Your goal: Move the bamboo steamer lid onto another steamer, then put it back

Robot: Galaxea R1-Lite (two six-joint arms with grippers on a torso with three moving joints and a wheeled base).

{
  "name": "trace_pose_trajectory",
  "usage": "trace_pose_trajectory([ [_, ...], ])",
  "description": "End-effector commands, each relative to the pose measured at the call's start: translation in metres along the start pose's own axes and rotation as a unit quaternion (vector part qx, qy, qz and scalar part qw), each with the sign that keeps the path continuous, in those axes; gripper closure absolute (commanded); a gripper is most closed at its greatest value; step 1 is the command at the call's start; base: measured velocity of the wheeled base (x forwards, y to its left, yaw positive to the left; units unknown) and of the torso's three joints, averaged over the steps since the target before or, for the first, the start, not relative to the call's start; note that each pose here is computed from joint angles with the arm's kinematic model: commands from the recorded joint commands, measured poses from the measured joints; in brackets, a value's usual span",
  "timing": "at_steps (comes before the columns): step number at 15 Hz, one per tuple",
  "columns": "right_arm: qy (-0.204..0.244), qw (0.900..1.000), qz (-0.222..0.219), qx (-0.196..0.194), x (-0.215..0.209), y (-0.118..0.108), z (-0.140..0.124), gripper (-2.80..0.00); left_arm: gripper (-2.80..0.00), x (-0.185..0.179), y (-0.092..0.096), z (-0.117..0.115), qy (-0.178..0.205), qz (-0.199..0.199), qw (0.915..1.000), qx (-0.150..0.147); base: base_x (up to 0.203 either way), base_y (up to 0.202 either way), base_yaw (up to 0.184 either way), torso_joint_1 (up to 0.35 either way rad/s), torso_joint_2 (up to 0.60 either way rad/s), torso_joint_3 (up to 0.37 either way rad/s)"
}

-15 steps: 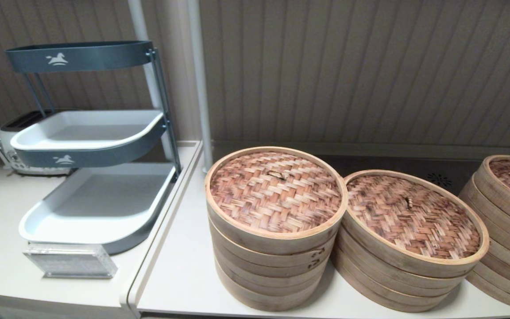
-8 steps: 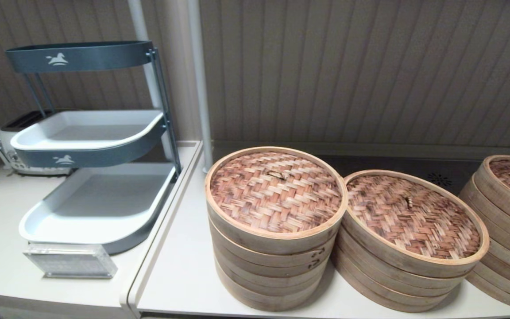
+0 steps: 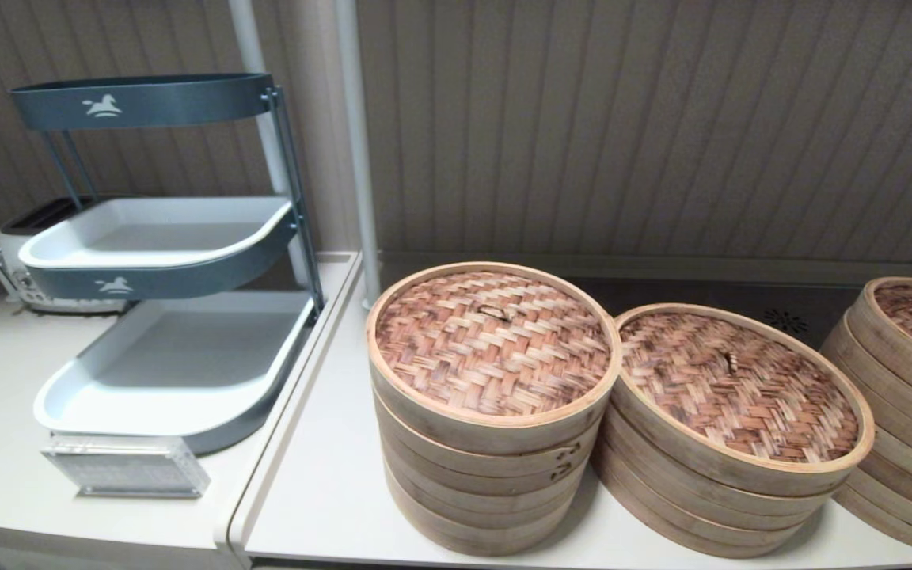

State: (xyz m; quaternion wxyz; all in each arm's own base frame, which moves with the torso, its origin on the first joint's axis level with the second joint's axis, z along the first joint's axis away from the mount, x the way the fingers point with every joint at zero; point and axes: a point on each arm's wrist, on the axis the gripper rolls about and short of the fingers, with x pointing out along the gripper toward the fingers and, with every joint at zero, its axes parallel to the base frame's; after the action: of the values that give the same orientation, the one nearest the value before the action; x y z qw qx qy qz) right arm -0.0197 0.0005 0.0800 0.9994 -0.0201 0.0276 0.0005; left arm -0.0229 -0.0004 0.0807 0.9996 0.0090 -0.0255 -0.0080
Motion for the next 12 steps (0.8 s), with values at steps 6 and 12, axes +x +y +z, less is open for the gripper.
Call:
trace_pose_trajectory([
  [6,-0.021,1.000,0.001,0.010,-0.0022,0.0001,-0.0060,0.00,0.00,0.0017,-0.0001,-0.0077,0.013,0.000,0.9999,0.000,0.000,0.000,0.000,0.000,0.00,0.000],
  [12,-0.027,1.000,0.000,0.014,-0.0017,0.0001,-0.0059,0.00,0.00,0.0017,-0.0001,-0.0077,0.013,0.000,0.9999,0.000,0.000,0.000,0.000,0.000,0.00,0.000],
])
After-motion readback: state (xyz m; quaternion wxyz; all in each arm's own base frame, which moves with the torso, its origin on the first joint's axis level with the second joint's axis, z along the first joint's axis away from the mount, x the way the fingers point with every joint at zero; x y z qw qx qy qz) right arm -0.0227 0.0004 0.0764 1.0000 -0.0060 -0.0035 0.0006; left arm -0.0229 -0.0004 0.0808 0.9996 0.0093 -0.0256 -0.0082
